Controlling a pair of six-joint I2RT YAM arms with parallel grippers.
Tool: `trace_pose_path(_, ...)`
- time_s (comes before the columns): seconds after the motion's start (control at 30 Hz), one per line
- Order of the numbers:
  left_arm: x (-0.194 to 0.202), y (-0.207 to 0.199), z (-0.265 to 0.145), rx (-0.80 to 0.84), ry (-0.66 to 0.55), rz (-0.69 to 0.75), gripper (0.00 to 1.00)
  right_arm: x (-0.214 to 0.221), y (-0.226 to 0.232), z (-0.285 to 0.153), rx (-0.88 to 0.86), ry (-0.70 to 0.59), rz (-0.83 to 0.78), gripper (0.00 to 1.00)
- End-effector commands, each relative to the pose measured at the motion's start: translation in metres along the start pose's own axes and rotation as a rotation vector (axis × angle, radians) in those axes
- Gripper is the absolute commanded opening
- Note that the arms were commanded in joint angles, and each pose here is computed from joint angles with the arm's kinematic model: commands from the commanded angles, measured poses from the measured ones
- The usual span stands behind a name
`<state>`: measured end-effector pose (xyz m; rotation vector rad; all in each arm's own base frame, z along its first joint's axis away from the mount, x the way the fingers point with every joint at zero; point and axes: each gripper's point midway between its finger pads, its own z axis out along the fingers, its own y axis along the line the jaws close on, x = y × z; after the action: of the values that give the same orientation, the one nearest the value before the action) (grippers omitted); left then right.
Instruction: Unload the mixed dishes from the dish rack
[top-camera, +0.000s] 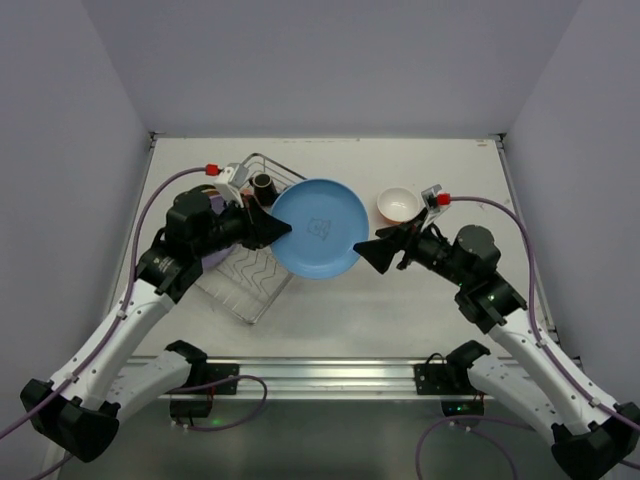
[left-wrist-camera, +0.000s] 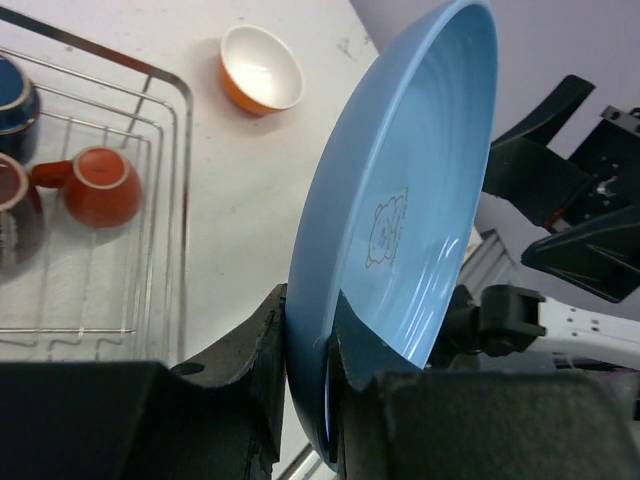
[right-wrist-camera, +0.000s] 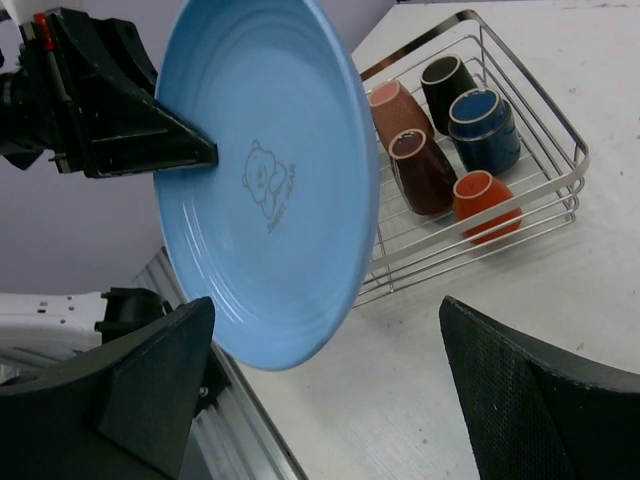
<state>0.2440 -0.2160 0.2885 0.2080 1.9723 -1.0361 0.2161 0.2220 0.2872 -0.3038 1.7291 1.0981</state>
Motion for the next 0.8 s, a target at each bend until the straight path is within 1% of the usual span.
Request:
trace_pose_path(0.0, -0.022, -0.052, -0.013, 0.24, -0.095, -0.025, 0.0, -0.022, 0.016, 0.0, -0.036, -0.034, 0.004, 0.94)
trace_pose_path(0.13, -0.014, -0.043, -0.01, 0.22, -0.086, -0.035, 0.0, -0.016, 0.007, 0.006, 0.007, 0.013, 0.004, 0.81)
trace_pose_path(0.17, -0.012, -0.041, -0.008, 0.216, -0.08, -0.036, 0.0, -0.019, 0.007, 0.008, 0.01, 0.02, 0.002, 0.73)
trace_pose_path(0.3, -0.002, -0.026, 0.0, 0.17, -0.061, -0.018, 0.0, -0.023, 0.002, 0.014, 0.053, 0.046, -0.003, 0.53)
trace_pose_path(0.37, 0.002, -0.013, 0.003, 0.107, -0.049, -0.017, 0.0, -0.03, -0.002, 0.015, 0.084, 0.039, -0.008, 0.5)
trace_pose_path(0.4, 0.006, -0.008, 0.005, 0.091, -0.035, -0.005, 0.0, -0.028, -0.006, 0.018, 0.101, 0.05, -0.01, 0.46)
trace_pose_path(0.43, 0.008, -0.006, 0.005, 0.086, -0.029, -0.005, 0.0, -0.027, -0.012, 0.019, 0.124, 0.056, -0.014, 0.45)
trace_pose_path(0.5, 0.008, -0.007, 0.004, 0.088, -0.032, -0.004, 0.0, -0.024, -0.015, 0.024, 0.135, 0.072, -0.008, 0.44)
trace_pose_path(0.63, 0.005, -0.008, 0.004, 0.089, -0.038, 0.008, 0.0, -0.006, -0.022, 0.04, 0.15, 0.151, 0.012, 0.41)
trace_pose_path(0.7, 0.006, -0.008, 0.004, 0.092, -0.035, 0.015, 0.0, -0.005, -0.023, 0.044, 0.175, 0.151, 0.007, 0.39)
trace_pose_path(0.73, 0.007, -0.007, 0.004, 0.09, -0.026, 0.014, 0.0, -0.007, -0.022, 0.045, 0.179, 0.146, 0.014, 0.37)
trace_pose_path(0.77, 0.009, -0.007, 0.005, 0.089, -0.02, 0.016, 0.0, -0.007, -0.023, 0.046, 0.181, 0.143, 0.014, 0.3)
